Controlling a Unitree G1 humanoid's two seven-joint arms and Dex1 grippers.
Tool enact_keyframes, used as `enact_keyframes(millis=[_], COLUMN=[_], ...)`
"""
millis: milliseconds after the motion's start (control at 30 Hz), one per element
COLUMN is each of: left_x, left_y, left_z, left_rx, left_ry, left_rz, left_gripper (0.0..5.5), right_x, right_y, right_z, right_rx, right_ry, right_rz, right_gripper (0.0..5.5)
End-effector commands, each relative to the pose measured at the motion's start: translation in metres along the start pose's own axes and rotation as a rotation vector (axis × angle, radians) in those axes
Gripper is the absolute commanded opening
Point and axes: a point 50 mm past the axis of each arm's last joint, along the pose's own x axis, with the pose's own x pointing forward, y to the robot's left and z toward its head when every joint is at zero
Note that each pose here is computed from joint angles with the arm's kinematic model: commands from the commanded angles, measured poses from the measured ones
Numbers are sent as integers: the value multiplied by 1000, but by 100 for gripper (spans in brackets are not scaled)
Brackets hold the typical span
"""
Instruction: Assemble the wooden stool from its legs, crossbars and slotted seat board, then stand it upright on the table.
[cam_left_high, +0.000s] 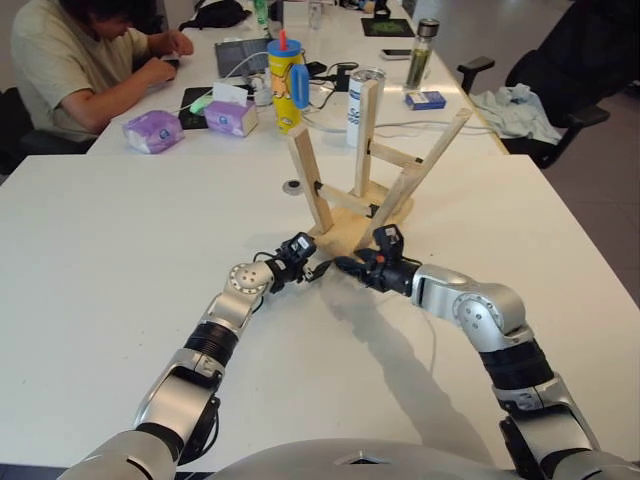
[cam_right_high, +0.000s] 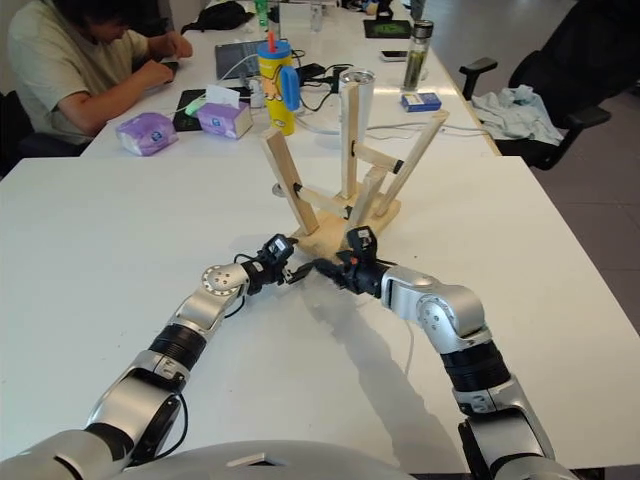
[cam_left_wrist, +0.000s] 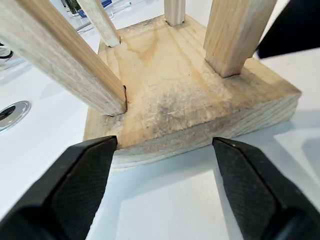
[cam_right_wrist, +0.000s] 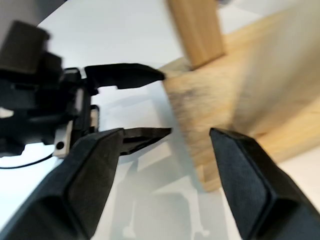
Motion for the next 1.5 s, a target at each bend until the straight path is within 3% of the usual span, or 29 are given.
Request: enact_keyframes(millis=[33,100,200,267,433,500,533,633,700,767,833,1033,1100,1200,1500], left_x=[-14,-13,-13,-15,-24,-28,-31,-39,-42,-47,-51,-57,-59,-60,-50], left_y=[-23,-22,-21,-20,-17,-17,-14,-7,-3,1,4,3,-3,-12,-1], left_z=[-61,-59,-57,-58,-66,-69,-70,-71,-71,-73,-72,-56,-54,-57,-65], left_rx=[-104,-101,-98,-95,-92,-89,-81,-55,-44,-27,-13,-26,-35,-43,-35], left_ry=[262,256,251,252,276,283,290,306,308,319,318,259,267,301,383], left_rz=[-57,-56,-50,-46,-42,-48,-53,-73,-86,-106,-128,-195,-241,-297,-179], left_gripper=[358,358,358,358,358,358,358,358,358,358,358,358,358,358,358], right_x=[-41,-60,-64,-73,-92,-95,-91,-81,-77,-66,-50,-21,-6,13,22], right_y=[42,54,54,52,46,34,22,-42,-78,-95,-98,-107,-93,-72,-25], right_z=[138,138,74,42,93,92,78,31,23,30,49,84,97,102,74], right_rx=[128,139,-4,-10,89,34,-41,-272,-352,-409,-418,-540,-547,-550,-526], right_ry=[-585,-546,-138,1,-310,-249,-119,216,259,192,38,-181,-273,-317,-178], right_rz=[474,683,704,725,820,739,628,224,11,-98,-135,-259,-171,7,511], right_gripper=[320,320,320,320,320,320,299,254,216,183,148,46,5,2,2])
